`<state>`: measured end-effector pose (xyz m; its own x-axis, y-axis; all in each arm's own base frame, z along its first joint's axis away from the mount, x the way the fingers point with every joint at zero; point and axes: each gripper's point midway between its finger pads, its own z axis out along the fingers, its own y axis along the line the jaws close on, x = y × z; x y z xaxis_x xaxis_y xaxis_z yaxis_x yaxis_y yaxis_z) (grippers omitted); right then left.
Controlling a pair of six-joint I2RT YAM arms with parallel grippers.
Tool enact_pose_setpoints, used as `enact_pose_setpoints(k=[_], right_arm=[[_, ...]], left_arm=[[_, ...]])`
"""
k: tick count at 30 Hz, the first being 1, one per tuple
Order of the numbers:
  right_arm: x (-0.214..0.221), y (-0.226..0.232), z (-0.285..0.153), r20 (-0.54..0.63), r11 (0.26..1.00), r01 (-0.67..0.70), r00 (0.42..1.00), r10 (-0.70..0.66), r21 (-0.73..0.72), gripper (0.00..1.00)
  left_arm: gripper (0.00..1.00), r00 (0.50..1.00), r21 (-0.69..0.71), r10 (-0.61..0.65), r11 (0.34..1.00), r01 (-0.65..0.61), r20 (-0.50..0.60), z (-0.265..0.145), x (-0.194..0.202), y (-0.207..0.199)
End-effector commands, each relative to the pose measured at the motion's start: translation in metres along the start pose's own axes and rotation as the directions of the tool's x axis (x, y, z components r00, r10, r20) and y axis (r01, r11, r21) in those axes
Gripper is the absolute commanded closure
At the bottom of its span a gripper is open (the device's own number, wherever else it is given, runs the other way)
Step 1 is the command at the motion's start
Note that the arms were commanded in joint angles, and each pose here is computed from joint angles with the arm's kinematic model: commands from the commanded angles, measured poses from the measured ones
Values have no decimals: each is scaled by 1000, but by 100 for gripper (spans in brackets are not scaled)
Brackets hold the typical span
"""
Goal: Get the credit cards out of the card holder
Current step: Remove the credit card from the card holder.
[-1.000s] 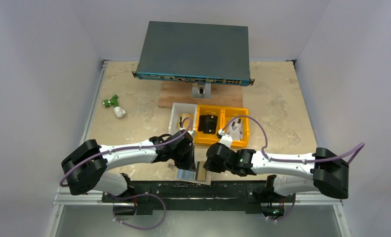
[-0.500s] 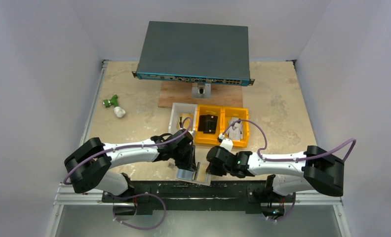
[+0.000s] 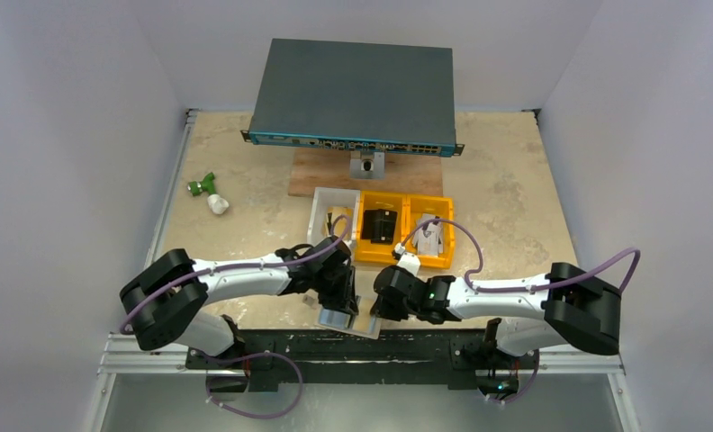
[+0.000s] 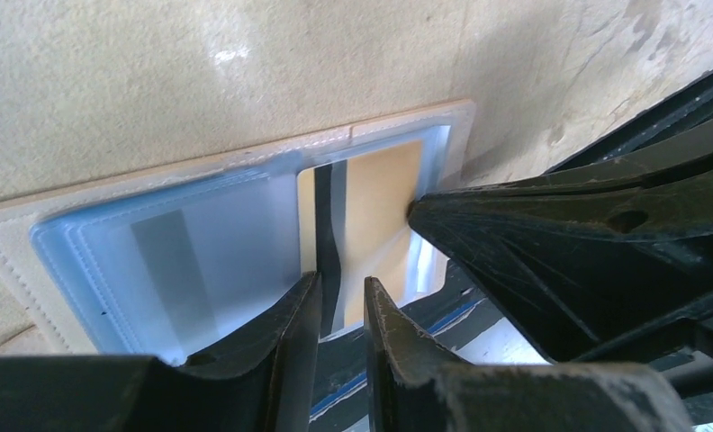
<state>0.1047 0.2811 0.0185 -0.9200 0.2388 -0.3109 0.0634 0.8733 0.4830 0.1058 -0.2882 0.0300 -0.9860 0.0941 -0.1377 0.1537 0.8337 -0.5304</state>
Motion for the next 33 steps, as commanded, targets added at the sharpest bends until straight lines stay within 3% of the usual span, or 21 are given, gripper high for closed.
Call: enact_pose_setpoints(k=[1, 15, 24, 33], right_arm=[[9, -22, 5, -24, 998, 12, 1000, -10, 66, 99], [13, -22, 10, -41, 997, 17, 999, -15, 71, 100], [14, -24, 10, -45, 997, 18, 999, -15, 77, 100], [15, -26, 12, -48, 996, 21, 999, -16, 86, 100]], left_arm=[[76, 999, -7, 9, 1000, -9, 34, -9, -3, 7], [75, 1000, 6, -23, 1000, 23, 9, -9, 3, 19], [77, 999, 101, -46, 994, 47, -12, -4, 7, 6], [91, 998, 105, -57, 993, 58, -5, -8, 6, 8]])
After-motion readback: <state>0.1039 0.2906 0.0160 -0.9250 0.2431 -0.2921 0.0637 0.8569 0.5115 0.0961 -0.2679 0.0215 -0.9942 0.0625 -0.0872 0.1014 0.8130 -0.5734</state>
